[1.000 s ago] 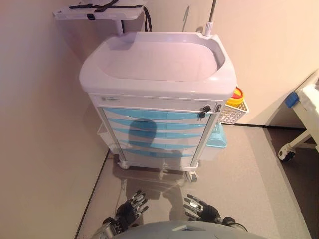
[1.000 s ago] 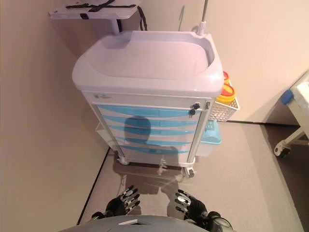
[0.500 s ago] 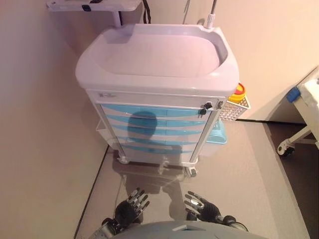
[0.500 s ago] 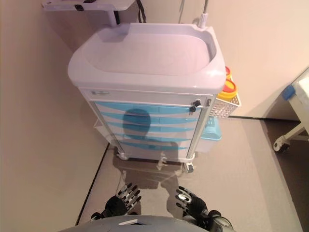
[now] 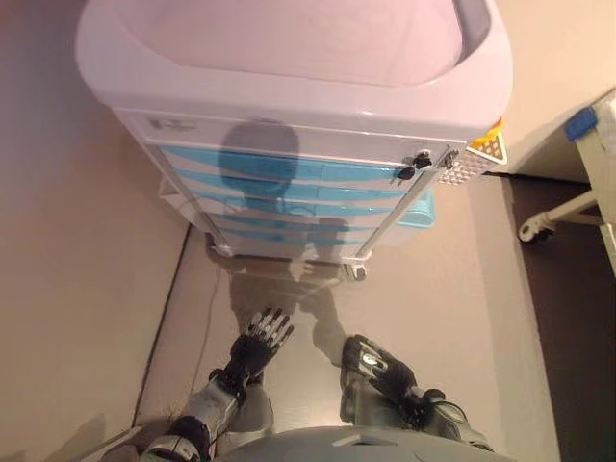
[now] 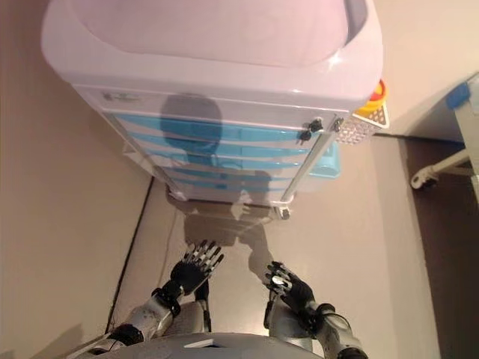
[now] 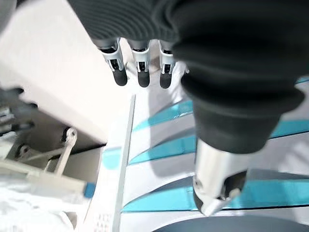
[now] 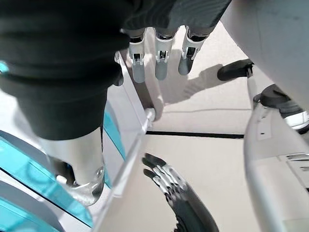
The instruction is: Open the drawer and pick up the medicine
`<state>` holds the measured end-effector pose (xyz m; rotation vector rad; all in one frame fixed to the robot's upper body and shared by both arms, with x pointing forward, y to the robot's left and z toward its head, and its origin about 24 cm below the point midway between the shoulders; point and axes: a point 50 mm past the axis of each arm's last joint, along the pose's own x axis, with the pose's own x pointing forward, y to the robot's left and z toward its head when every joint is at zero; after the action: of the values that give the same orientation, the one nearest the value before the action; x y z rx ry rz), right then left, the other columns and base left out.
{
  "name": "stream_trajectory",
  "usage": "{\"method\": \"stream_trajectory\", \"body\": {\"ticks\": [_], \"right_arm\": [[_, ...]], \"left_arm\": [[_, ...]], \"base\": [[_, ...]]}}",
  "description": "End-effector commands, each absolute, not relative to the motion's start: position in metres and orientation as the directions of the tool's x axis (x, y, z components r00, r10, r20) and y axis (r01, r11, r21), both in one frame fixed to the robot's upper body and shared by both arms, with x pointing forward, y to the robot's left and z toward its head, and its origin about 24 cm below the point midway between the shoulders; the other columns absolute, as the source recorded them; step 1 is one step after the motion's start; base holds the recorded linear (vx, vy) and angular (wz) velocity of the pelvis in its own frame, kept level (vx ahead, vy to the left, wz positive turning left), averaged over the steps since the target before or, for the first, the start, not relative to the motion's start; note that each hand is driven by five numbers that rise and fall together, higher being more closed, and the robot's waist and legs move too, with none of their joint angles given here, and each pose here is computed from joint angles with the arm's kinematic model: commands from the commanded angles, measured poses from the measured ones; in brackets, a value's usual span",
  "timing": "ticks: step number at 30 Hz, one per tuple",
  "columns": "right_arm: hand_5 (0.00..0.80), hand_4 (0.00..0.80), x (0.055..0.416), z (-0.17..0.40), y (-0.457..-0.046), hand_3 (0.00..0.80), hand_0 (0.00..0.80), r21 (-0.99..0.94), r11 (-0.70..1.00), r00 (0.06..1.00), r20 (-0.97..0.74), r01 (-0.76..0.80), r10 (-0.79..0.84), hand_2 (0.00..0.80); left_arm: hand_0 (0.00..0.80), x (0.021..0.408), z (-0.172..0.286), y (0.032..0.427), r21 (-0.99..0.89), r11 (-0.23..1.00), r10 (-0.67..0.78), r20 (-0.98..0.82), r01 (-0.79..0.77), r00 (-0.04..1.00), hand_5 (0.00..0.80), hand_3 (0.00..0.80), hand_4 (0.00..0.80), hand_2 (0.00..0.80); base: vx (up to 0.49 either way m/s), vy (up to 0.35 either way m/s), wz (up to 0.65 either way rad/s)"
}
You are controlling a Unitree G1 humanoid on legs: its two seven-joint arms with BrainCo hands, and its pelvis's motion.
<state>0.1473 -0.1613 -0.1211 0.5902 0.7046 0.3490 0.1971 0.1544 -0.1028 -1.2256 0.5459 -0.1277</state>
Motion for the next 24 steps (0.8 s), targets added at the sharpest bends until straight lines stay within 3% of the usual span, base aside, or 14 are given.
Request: {"method": "stream_trajectory", "body": {"ticks": [1,9,24], "right_arm": [[0.000,0.000,0.154,-0.111,-0.152,0.000,0.000,0.634,0.757,0.728,-0.444,-0.156,0.522,0.000],[0.000,0.000,0.165,-0.099,-0.146,0.000,0.000,0.627,0.743,0.732,-0.390,-0.233,0.558,0.000],[0.000,0.000,0.177,-0.086,-0.144,0.000,0.000,0.630,0.718,0.714,-0.353,-0.297,0.605,0.000]], "left_arm": [[0.000,0.220,-0.083,0.146,-0.970,0.226,-0.321,-0.162,-0.090,0.933,0.000,0.000,0.000,0.000],[0.000,0.255,-0.047,0.141,-0.993,0.101,-0.268,0.036,0.065,0.963,0.000,0.000,0.000,0.000],[0.000,0.310,0.017,0.143,-0.955,0.024,-0.148,0.288,0.295,0.946,0.000,0.000,0.000,0.000]], "base": [[-0.002,0.017,-0.03],[-0.052,-0.002,-0.02],[-0.019,0.006,0.00]]}}
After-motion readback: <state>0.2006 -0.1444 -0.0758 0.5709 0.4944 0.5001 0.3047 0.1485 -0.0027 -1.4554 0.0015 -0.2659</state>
